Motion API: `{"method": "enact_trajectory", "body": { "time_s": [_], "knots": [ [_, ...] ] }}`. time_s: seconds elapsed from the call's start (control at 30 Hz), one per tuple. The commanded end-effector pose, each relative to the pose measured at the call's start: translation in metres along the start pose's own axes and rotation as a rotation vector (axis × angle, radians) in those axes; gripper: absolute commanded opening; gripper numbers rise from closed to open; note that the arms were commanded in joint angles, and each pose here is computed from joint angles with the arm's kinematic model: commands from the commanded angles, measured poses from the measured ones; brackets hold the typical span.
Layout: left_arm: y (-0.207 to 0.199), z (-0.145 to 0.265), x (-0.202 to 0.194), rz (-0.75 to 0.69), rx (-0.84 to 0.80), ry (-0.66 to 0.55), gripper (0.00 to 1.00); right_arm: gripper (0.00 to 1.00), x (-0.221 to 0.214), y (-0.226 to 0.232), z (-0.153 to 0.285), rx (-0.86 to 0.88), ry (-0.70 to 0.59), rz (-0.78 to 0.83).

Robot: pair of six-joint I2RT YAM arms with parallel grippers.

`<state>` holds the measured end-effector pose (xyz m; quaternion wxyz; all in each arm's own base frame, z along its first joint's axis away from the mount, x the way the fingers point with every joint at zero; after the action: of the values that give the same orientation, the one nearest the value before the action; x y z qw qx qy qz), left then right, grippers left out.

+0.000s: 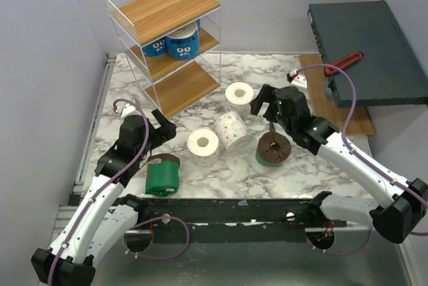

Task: Place and organize the paper towels onto the shelf
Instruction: Pick up the paper towel from the center of the board.

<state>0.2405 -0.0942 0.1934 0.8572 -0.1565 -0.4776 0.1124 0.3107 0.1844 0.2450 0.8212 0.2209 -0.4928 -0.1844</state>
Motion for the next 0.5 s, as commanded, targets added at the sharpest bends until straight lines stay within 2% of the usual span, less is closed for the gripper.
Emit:
{"method": "enact_trajectory", "body": {
  "time_s": [0.0, 0.07, 0.17, 0.47],
  "knots": [
    [0.01, 0.01, 0.006, 0.064, 0.079, -0.016, 0.98, 1.0, -0.007, -0.029, 0.004, -0.106, 0.001, 0.029],
    [0.015, 0.013, 0.003, 0.119, 0.109, -0.018, 0.98, 1.0, -0.013, -0.027, 0.006, -0.062, 0.003, -0.002],
    [0.014, 0.017, 0.001, 0.074, 0.065, -0.036, 0.98, 1.0, -0.021, -0.018, 0.011, 0.032, 0.035, 0.0],
    [-0.012, 0.018, -0.009, 0.004, -0.133, -0.018, 0.98, 1.0, -0.029, -0.016, 0.025, 0.092, 0.097, 0.046]
  ]
}}
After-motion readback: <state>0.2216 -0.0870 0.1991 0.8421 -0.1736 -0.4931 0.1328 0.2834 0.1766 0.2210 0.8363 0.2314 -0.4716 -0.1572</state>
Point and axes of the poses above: each gripper's point midway between its finger pads, its own z axis back along the fingers, its own y axis along the line the jaws close on, x = y × z, the point moved 1 cm from there along z, back along the fingers, and after that the axes turned 11 degrees about -z, right-handed, at the moved point
